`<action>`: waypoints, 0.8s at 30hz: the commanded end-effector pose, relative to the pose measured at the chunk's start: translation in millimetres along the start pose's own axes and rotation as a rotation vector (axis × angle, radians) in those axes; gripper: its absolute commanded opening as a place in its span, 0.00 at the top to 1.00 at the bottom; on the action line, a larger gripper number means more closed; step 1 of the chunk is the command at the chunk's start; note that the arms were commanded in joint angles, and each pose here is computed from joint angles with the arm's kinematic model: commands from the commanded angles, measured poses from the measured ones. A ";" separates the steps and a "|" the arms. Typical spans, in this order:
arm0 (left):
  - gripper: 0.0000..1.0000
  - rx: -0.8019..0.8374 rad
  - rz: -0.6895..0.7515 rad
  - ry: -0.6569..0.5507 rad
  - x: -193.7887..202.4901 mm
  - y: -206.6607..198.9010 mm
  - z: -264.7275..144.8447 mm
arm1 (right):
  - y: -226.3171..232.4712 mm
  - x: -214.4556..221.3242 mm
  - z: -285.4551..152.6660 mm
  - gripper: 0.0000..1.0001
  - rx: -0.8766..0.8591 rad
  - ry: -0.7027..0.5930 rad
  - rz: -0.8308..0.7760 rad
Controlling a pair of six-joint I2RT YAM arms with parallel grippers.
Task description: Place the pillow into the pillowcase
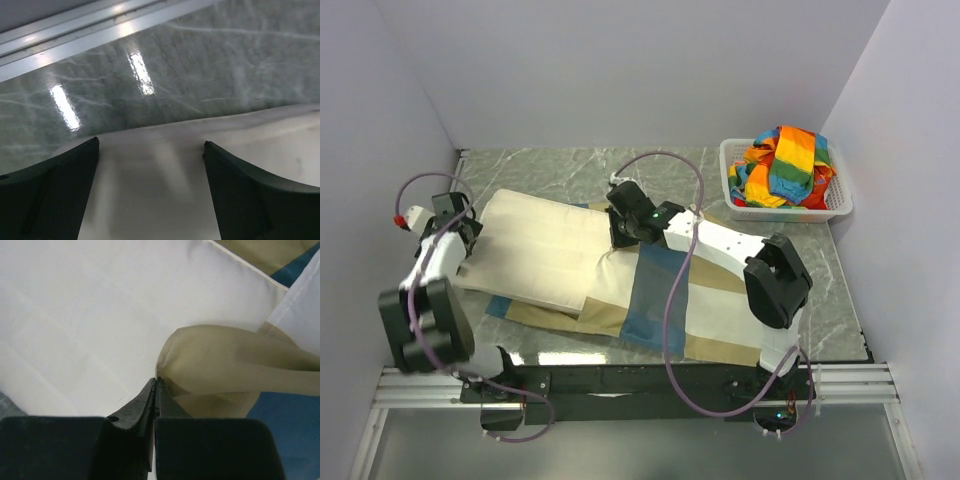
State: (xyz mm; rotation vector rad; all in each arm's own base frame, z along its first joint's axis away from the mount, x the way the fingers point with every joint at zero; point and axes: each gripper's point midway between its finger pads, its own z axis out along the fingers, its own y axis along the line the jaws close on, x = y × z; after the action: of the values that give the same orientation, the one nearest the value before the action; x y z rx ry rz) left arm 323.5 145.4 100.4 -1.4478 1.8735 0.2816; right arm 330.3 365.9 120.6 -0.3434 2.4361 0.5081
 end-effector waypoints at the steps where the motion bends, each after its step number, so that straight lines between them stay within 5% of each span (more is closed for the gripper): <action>1: 0.15 0.122 0.102 0.186 31.9 -44.8 25.8 | 26.1 -25.6 -31.5 1.00 -0.069 -0.090 -0.039; 7: 0.50 0.267 0.127 0.279 90.3 -63.3 -15.2 | 49.8 -33.9 -35.2 1.00 -0.090 -0.095 -0.081; 8: 0.64 0.312 0.103 0.285 90.6 -68.2 -30.1 | 52.0 -33.4 -34.5 1.00 -0.091 -0.093 -0.084; 11: 0.84 0.389 0.071 0.324 106.8 -64.1 -54.9 | 59.6 -34.3 -32.0 1.00 -0.098 -0.089 -0.095; 15: 0.94 0.454 0.125 0.375 143.6 -61.7 -85.0 | 65.8 -34.6 -25.0 1.00 -0.088 -0.082 -0.105; 18: 0.97 0.443 0.150 0.382 150.1 -52.8 -87.4 | 48.7 -25.7 -13.9 1.00 -0.010 -0.063 -0.115; 20: 0.89 0.436 0.169 0.356 143.9 -48.6 -89.0 | 37.7 -26.0 -17.1 0.95 0.025 -0.075 -0.110; 21: 0.87 0.435 0.174 0.343 140.9 -47.9 -89.5 | 25.9 -19.6 -15.6 0.89 0.052 -0.069 -0.106; 24: 0.57 0.447 0.181 0.310 130.7 -48.7 -95.2 | 14.0 -28.4 -37.7 0.57 0.084 -0.121 -0.093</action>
State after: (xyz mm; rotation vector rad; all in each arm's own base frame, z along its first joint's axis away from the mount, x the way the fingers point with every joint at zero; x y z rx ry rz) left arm 324.3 -5.2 81.4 -1.1188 2.1095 -0.1999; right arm 319.3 374.0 128.7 -0.4478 2.4324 0.3578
